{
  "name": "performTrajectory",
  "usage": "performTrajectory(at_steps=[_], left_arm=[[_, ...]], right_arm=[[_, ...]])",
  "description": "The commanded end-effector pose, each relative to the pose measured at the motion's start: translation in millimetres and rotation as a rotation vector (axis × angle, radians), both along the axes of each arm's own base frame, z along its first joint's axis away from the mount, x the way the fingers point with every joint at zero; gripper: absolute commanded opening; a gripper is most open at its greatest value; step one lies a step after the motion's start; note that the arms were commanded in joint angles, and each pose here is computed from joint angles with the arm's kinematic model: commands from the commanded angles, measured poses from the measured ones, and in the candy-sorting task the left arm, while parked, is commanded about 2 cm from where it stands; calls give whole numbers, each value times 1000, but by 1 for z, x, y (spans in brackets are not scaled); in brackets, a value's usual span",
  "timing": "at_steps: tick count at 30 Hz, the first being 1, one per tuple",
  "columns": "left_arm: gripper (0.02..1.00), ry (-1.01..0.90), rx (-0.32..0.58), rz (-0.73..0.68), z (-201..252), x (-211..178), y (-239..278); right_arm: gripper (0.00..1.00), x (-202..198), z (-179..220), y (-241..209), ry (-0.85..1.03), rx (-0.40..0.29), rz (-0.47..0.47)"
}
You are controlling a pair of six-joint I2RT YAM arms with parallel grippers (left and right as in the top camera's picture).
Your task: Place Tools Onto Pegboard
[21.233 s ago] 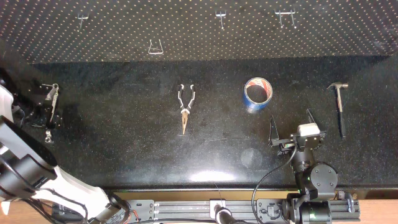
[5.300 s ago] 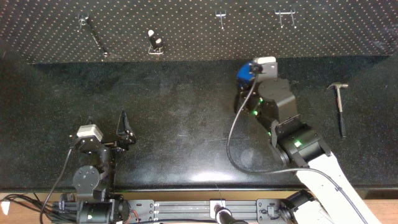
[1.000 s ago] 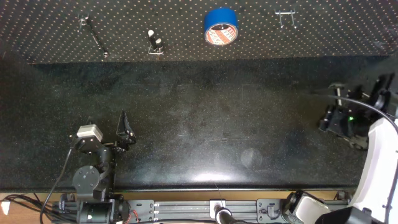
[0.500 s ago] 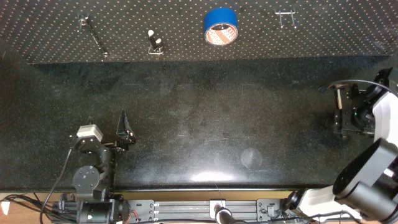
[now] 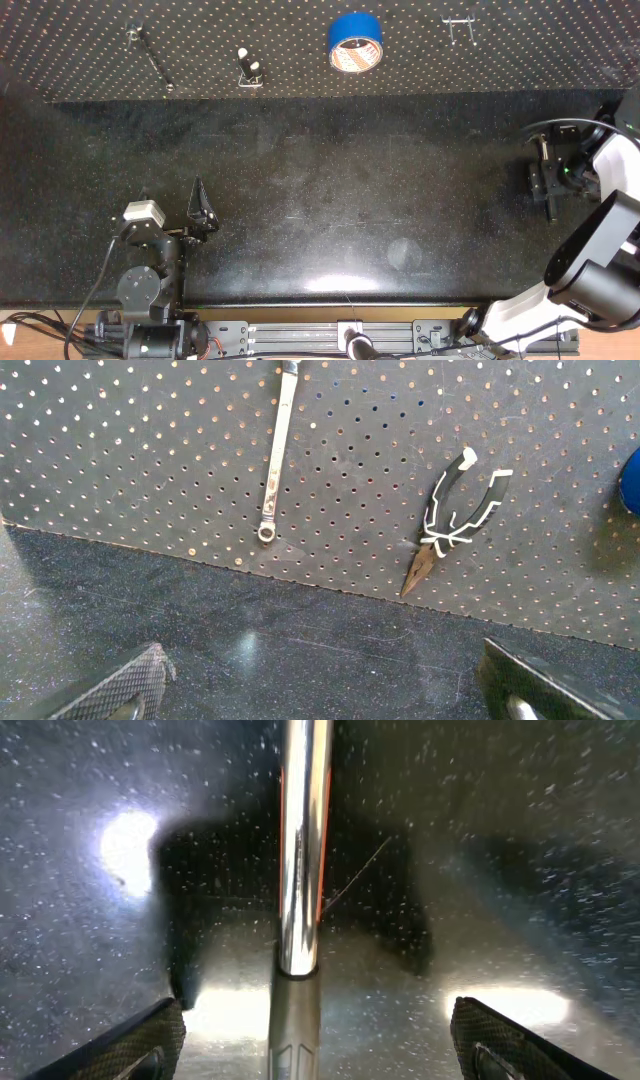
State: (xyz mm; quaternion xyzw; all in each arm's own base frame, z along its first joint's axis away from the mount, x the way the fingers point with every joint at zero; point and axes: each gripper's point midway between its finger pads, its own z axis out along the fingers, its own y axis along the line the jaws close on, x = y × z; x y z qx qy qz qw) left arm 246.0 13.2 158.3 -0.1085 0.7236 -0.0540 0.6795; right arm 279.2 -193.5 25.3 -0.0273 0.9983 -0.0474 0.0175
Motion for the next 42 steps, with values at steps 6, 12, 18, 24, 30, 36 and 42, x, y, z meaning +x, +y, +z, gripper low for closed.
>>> performTrajectory(at_steps=[6, 12, 18, 24, 30, 36, 42], left_arm=[[996, 0, 6, 19, -1, -1, 4], [996, 0, 6, 19, -1, -1, 4], [993, 0, 6, 19, -1, -1, 4], [998, 0, 6, 19, -1, -1, 4], [996, 0, 6, 19, -1, -1, 4], [993, 0, 6, 19, -1, -1, 4], [993, 0, 6, 19, -1, -1, 4]], right_arm=[[877, 2, -16, 7, -22, 131, -74], [80, 1, -17, 6, -19, 132, -77], [75, -2, -17, 4, -2, 112, -67], [75, 45, 28, 46, -292, 183, -35], [77, 44, 89, 65, -741, 36, -115], [75, 31, 152, 130, -1092, 61, 14], [75, 32, 194, 179, -1290, 167, 101]])
